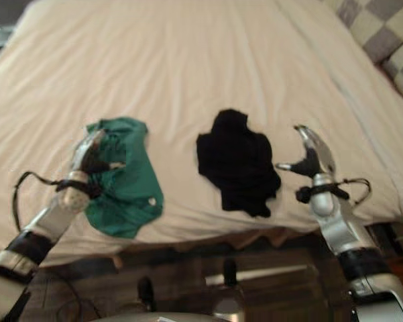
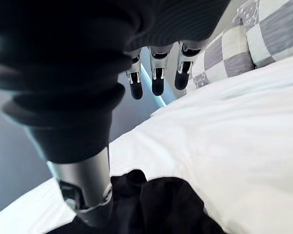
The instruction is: Tidy up the quilt and then pick up the clothes from the bed and put them into the laundry hamper.
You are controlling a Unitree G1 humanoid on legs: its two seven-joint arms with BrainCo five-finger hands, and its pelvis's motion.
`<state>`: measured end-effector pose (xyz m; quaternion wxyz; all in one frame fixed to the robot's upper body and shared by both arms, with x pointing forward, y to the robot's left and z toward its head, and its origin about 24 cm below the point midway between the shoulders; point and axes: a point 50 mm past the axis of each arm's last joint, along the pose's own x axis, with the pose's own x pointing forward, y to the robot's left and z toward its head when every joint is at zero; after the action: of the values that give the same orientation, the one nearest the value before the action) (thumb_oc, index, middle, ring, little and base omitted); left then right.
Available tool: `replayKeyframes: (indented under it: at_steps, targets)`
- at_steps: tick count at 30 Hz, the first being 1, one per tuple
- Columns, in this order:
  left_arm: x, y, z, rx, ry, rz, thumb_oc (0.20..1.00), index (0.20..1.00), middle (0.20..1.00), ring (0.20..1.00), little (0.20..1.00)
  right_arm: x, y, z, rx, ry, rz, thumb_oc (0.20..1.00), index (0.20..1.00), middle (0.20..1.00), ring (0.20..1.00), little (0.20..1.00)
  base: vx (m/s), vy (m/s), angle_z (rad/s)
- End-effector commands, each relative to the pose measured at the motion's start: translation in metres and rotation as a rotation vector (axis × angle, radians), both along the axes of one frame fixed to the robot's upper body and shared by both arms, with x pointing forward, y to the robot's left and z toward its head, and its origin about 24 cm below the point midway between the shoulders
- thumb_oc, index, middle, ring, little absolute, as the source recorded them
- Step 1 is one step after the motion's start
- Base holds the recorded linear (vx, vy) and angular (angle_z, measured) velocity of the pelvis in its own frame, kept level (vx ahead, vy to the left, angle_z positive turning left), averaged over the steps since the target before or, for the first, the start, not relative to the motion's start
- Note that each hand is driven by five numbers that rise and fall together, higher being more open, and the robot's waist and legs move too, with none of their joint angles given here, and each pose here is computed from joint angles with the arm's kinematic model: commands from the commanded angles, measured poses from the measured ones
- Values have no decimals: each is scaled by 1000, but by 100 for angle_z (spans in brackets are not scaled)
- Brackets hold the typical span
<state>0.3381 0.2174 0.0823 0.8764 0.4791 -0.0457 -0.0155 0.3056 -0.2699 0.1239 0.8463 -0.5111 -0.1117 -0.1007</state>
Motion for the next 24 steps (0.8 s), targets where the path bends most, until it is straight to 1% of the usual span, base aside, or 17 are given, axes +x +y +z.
replayKeyframes:
  at_steps: [1,3,4,5,8,9,10,11,13,14,15,16,18,20,21,22,24]
  targets:
    - [21,23,23,74,-30,132,1000,1000,1000,1000,1000,10,4,40,-31,-147,21,1000,1000,1000,1000,1000,-126,-1,-12]
    - [24,33,-12,177,148,262,1000,1000,1000,1000,1000,14,14,46,-43,-169,47,1000,1000,1000,1000,1000,-100,-6,-5]
    - [25,32,-12,177,146,261,853,853,853,853,853,14,14,47,-44,-170,46,1000,1000,1000,1000,1000,-92,-25,3]
    - [14,41,-42,222,287,339,200,200,200,200,200,17,17,52,-54,-185,51,1000,1000,1000,1000,1000,-82,-35,4]
    - [-20,58,-88,203,467,415,200,200,200,200,200,23,22,61,-73,-204,64,1000,1000,1000,1000,1000,-43,-20,2]
    - [-20,59,-88,203,467,415,200,200,200,200,200,23,22,61,-73,-204,65,1000,1000,1000,1000,1000,0,0,0]
    - [-32,63,-100,167,505,446,200,200,200,200,200,25,25,63,-83,-201,77,1000,1000,1000,1000,1000,-18,-25,-4]
    - [-55,69,-121,120,569,487,200,200,200,200,200,31,30,66,-99,-189,102,1000,1000,1000,1000,1000,-46,-32,-3]
    - [-75,72,-138,123,629,501,200,200,200,200,200,42,33,65,-92,-151,99,1000,1000,1000,1000,1000,-68,-43,-2]
    - [-94,74,-152,154,679,476,200,200,200,200,200,54,30,62,-91,-98,72,1000,1000,1000,1000,1000,-65,-51,3]
    - [-94,74,-152,153,678,477,200,200,200,200,200,54,31,62,-91,-100,74,1000,1000,1000,1000,1000,-62,-138,14]
    - [-105,74,-160,129,704,467,200,200,200,200,200,56,24,56,-70,-68,41,1000,1000,1000,1000,1000,-50,-108,30]
    - [-135,80,-173,-22,726,527,200,200,200,200,200,62,15,45,-29,-1,-12,1000,1000,1000,1000,1000,-42,-151,32]
    - [-157,78,-183,-125,743,558,200,200,200,200,200,65,10,24,4,93,-58,1000,1000,1000,1000,1000,19,-226,2]
    - [-179,73,-191,-237,746,603,200,200,200,200,200,66,12,-4,40,200,-80,1000,1000,1000,1000,1000,38,-181,10]
    - [-179,73,-191,-238,746,604,200,200,200,200,200,66,13,-4,40,200,-79,1000,1000,1000,1000,1000,53,-165,29]
    - [-185,67,-194,-308,742,607,200,200,200,200,200,61,11,-30,59,300,-106,1000,1000,1000,1000,1000,14,-98,31]
